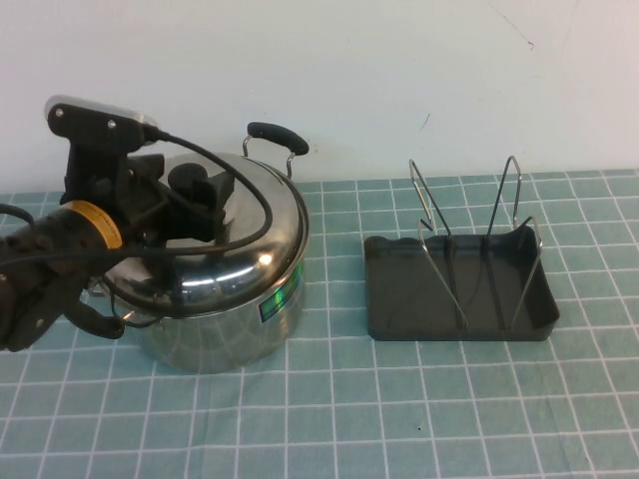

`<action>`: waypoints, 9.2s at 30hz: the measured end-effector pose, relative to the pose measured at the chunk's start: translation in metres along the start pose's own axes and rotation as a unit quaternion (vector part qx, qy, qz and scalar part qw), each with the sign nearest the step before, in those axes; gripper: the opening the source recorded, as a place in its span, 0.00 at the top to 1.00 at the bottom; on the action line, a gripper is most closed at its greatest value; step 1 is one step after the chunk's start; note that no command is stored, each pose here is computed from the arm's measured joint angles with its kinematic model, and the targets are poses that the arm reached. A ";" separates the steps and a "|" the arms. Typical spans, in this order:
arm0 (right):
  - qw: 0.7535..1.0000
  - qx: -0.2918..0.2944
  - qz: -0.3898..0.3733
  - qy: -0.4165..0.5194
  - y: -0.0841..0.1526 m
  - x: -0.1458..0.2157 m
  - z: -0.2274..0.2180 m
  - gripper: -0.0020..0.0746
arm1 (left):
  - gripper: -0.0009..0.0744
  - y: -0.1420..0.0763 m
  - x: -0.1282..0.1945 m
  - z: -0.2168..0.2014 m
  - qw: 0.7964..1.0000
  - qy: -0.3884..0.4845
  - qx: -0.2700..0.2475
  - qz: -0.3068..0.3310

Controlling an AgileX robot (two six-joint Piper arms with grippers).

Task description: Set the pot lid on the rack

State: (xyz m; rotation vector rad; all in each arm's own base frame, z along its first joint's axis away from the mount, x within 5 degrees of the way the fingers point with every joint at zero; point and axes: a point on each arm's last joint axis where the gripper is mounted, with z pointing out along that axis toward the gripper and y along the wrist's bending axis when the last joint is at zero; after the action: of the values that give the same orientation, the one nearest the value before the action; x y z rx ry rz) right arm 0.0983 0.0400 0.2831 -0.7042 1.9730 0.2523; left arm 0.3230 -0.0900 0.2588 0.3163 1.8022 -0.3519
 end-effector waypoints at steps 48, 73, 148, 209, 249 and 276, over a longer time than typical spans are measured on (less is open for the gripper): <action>0.853 -0.221 0.434 -0.189 -0.005 -0.062 0.012 0.37 | 0.57 -0.140 -0.063 -0.046 0.885 -0.283 0.332 -0.164; 0.827 -0.282 0.466 -0.137 -0.029 -0.089 0.042 0.38 | 0.57 -0.149 -0.057 -0.049 0.881 -0.258 0.375 -0.127; 0.900 -0.280 0.329 -0.061 -0.104 -0.096 0.227 0.94 | 0.99 -0.039 -0.048 -0.061 1.000 -0.001 -0.004 0.029; 0.983 0.120 -0.140 0.017 0.014 0.044 -0.030 0.97 | 0.99 -0.038 0.089 -0.280 0.996 -0.062 -0.046 -0.044; 0.988 0.094 -0.122 0.021 0.020 0.051 -0.027 0.97 | 0.99 -0.018 0.150 -0.255 0.975 -0.017 -0.196 -0.101; 0.988 0.093 -0.120 0.020 0.020 0.051 -0.027 0.97 | 0.99 -0.020 0.150 -0.254 0.983 -0.006 -0.173 -0.055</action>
State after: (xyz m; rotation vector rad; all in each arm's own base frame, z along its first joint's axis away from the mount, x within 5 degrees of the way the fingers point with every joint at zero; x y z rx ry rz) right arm 0.0491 0.0252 0.2503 -0.8203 1.8983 -0.0917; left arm 0.0528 -0.0027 0.1770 -0.0309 1.8349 -0.1115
